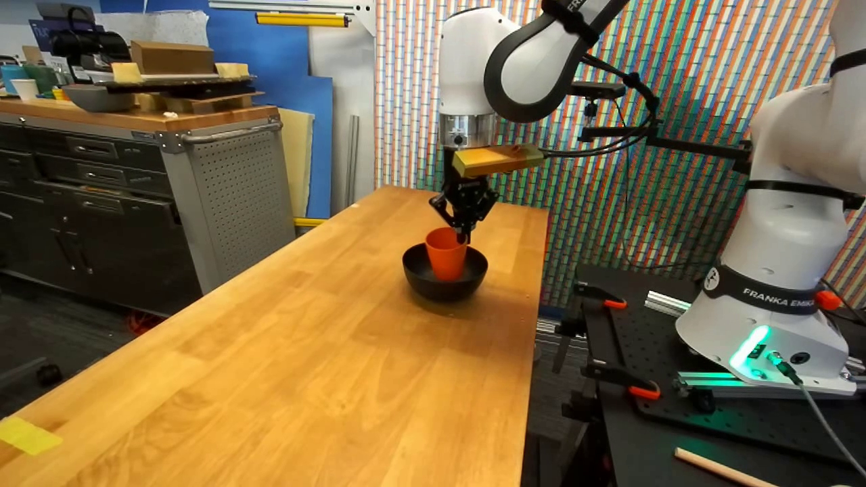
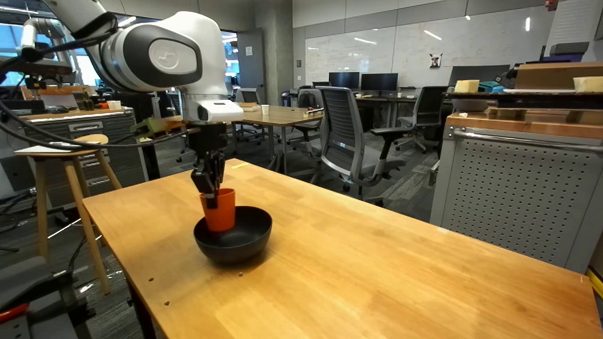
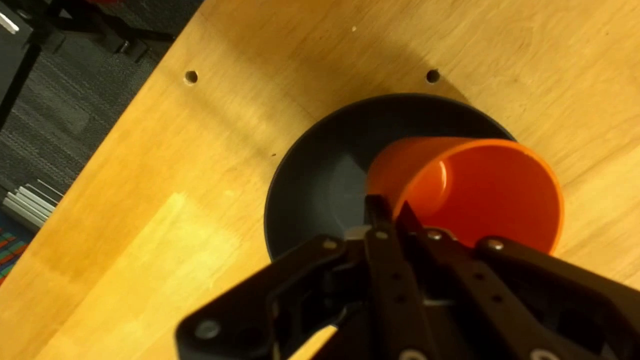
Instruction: Pick up the cup and place it in the bowl
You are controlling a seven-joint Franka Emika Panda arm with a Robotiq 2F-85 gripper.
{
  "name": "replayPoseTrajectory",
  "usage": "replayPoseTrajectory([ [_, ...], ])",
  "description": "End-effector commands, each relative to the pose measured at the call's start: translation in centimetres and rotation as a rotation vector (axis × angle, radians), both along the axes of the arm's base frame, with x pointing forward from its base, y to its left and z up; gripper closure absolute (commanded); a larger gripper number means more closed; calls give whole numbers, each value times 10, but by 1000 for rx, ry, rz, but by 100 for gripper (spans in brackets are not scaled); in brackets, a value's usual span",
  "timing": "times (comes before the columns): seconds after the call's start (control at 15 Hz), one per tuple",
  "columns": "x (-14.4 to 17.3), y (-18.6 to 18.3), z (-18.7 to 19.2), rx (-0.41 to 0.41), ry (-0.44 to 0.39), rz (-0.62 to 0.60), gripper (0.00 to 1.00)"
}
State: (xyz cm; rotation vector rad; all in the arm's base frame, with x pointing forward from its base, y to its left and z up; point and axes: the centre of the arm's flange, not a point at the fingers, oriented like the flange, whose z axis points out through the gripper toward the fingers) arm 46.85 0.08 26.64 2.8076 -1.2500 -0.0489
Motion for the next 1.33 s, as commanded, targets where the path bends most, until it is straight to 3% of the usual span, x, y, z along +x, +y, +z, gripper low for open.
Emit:
replayPoseTrajectory([
  [0.0,4,-25,-12,1,-40,-41,96],
  [0.2,8,-41,-23,20,-56,-62,93],
  [0.27,8,-43,-26,34,-58,-65,68],
  [0.4,8,-42,-32,81,-64,-52,63],
  [0.6,-1,-27,-24,148,-70,-18,40],
  [0.93,-23,16,45,115,-80,121,3],
  [1.07,-32,35,78,76,-69,192,0],
  [1.27,-48,68,126,41,20,353,0],
])
